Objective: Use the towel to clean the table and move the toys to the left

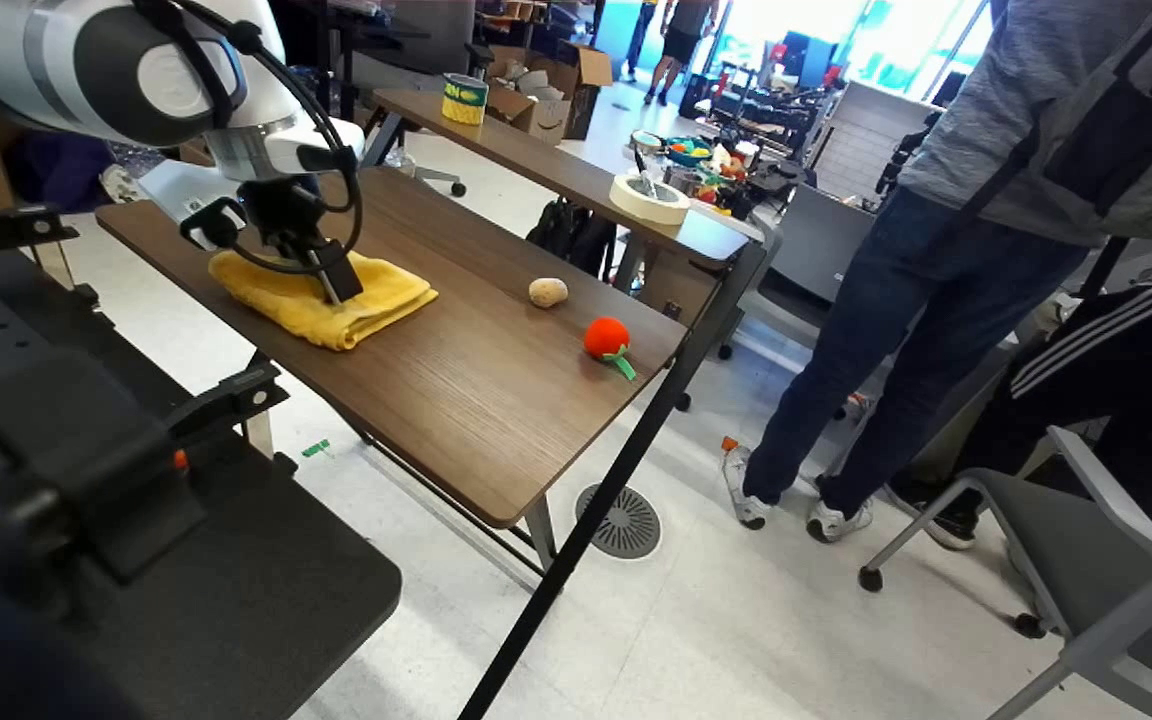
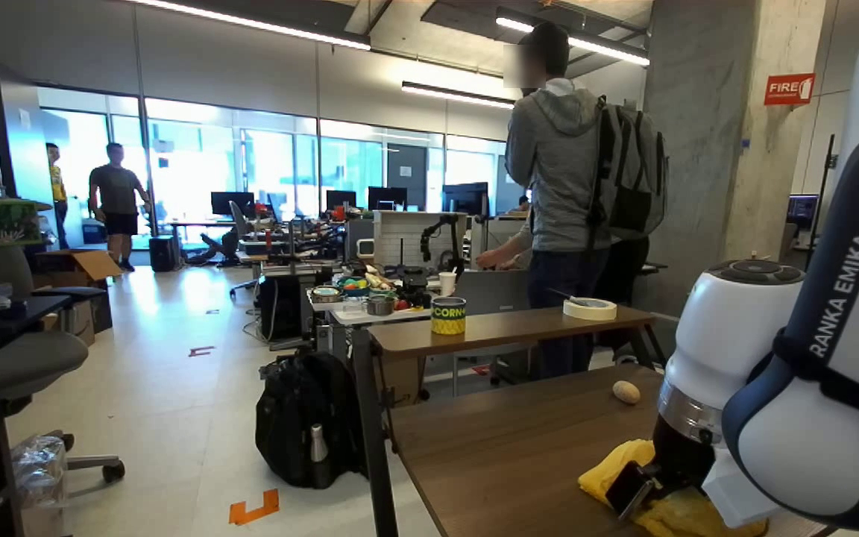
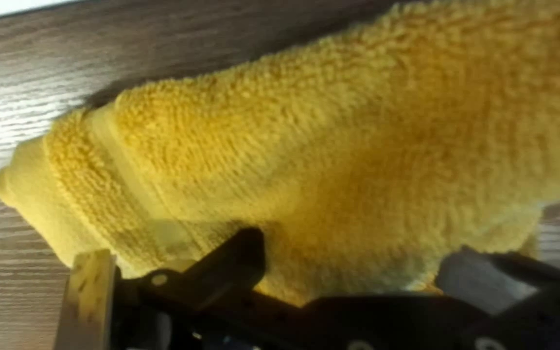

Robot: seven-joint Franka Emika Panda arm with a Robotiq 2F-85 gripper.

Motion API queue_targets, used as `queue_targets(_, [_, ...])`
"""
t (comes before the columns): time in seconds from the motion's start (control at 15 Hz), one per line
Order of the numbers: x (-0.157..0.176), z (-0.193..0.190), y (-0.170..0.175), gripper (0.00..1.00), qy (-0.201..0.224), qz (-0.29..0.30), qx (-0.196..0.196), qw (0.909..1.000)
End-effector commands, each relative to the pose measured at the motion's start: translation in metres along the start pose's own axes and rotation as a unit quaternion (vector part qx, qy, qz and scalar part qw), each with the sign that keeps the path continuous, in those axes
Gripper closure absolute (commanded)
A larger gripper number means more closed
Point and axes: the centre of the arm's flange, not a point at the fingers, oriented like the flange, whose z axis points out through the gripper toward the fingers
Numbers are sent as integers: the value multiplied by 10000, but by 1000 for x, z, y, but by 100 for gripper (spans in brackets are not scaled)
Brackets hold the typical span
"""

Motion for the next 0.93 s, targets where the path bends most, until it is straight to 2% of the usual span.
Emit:
queue_targets(0.0, [-10,8,-24,0,-141,-546,515,9971])
queue_targets(0.13, [-16,7,-57,0,-130,-891,840,9924])
queue_targets(0.33, [-31,-12,-113,0,-85,-1497,1357,9793])
queue_targets(0.47, [-37,-18,-134,0,-44,-1865,1579,9697])
queue_targets(0.53, [-37,-19,-139,0,-29,-1898,1589,9689])
queue_targets(0.73, [-8,-10,-97,0,257,-1282,1238,9837])
queue_targets(0.87, [12,-4,-47,0,374,-696,1099,9908])
